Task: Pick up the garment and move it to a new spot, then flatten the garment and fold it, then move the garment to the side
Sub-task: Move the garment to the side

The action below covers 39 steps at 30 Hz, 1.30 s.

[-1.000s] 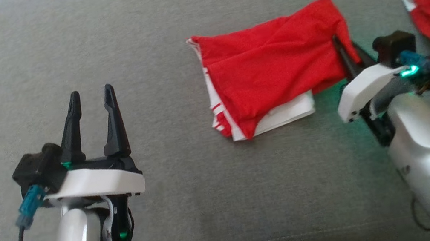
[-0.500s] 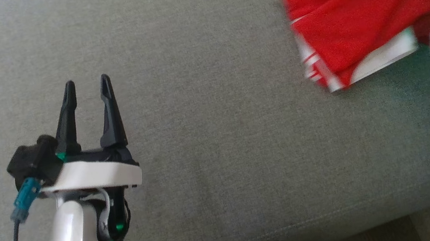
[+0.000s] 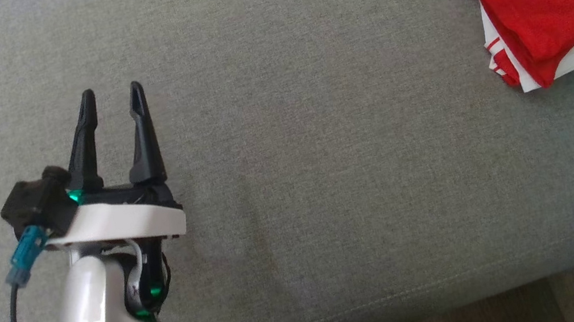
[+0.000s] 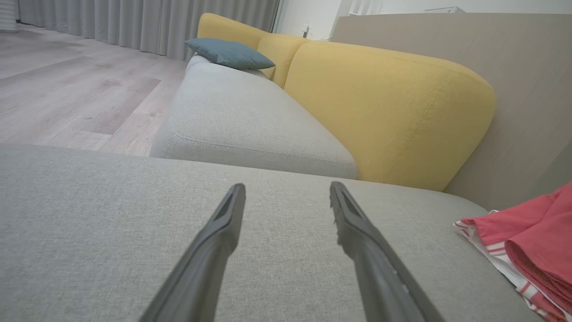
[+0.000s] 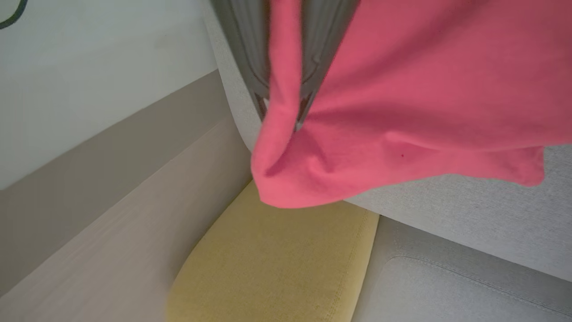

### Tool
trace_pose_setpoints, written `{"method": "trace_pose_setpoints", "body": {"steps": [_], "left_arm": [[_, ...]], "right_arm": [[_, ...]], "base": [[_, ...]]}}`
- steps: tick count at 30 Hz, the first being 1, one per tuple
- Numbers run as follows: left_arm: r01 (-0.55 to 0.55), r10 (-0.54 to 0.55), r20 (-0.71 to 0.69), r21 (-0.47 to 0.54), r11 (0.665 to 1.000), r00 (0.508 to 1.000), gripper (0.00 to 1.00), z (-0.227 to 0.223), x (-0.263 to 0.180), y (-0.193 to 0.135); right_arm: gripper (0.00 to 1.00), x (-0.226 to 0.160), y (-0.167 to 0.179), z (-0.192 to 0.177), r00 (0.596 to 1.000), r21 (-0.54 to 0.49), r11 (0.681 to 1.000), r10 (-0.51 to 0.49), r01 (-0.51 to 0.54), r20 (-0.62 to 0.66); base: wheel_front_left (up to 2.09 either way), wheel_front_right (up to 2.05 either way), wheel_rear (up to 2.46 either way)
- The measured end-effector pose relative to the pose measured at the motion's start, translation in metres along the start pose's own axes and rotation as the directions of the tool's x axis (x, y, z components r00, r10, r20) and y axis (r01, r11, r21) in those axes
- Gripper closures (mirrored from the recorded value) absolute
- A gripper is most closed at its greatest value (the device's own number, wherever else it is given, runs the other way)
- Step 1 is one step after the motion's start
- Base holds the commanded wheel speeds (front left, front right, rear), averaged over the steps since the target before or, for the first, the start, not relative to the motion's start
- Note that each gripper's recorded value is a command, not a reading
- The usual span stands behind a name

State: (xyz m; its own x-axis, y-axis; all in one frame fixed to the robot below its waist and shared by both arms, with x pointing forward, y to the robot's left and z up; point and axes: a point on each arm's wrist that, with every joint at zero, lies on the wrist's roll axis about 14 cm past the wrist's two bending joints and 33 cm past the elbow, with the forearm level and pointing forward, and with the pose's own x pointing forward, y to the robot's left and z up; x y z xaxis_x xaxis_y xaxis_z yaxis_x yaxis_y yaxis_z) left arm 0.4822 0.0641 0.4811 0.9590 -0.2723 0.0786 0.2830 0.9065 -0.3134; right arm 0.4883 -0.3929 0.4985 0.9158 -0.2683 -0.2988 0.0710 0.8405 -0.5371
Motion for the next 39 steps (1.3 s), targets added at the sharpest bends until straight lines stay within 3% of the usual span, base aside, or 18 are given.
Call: {"method": "trace_pose_setpoints", "body": {"steps": [6,7,8,9,18,26,34,39], "left_arm": [[-0.008,0.008,-0.005,0.000,1.000,1.000,0.00,-0.002,0.000,0.003],[-0.007,0.007,-0.004,0.000,1.000,1.000,0.00,-0.002,0.000,0.003],[-0.003,0.003,-0.004,0.002,1.000,1.000,0.00,-0.001,0.000,0.002],[0.001,-0.001,-0.004,0.007,1.000,1.000,0.00,-0.001,0.000,0.001],[0.019,-0.019,0.012,0.013,1.000,1.000,0.00,0.008,-0.001,-0.006],[0.014,-0.016,0.065,0.035,0.999,0.998,0.00,0.033,-0.009,-0.009],[-0.034,0.030,0.098,0.041,0.999,0.995,0.00,0.052,-0.032,0.000],[-0.071,0.064,0.113,0.055,0.996,0.992,0.00,0.062,-0.054,0.006]], "right_arm": [[1.00,0.000,0.003,-0.002,1.000,0.006,1.000,-0.006,0.006,-0.007],[0.76,-0.001,0.004,-0.002,1.000,0.014,1.000,-0.007,0.007,-0.010],[0.32,-0.002,0.005,-0.003,1.000,0.020,1.000,-0.006,0.006,-0.010],[0.00,-0.003,0.006,-0.003,1.000,0.029,1.000,-0.007,0.007,-0.009],[0.00,-0.014,0.016,0.035,0.994,0.069,0.998,-0.003,-0.004,0.107],[0.00,-0.029,0.057,0.096,0.957,0.157,0.981,0.061,-0.109,0.284],[0.00,-0.058,0.117,0.122,0.902,0.301,0.915,0.128,-0.267,0.412],[0.00,-0.087,0.157,0.123,0.873,0.390,0.851,0.148,-0.352,0.465]], "base": [[0.00,0.00,0.00],[0.00,0.00,0.00],[0.00,0.00,0.00],[0.00,0.00,0.00],[0.00,0.00,0.00],[0.00,0.00,0.00],[0.00,0.00,0.00],[0.00,0.00,0.00]]}}
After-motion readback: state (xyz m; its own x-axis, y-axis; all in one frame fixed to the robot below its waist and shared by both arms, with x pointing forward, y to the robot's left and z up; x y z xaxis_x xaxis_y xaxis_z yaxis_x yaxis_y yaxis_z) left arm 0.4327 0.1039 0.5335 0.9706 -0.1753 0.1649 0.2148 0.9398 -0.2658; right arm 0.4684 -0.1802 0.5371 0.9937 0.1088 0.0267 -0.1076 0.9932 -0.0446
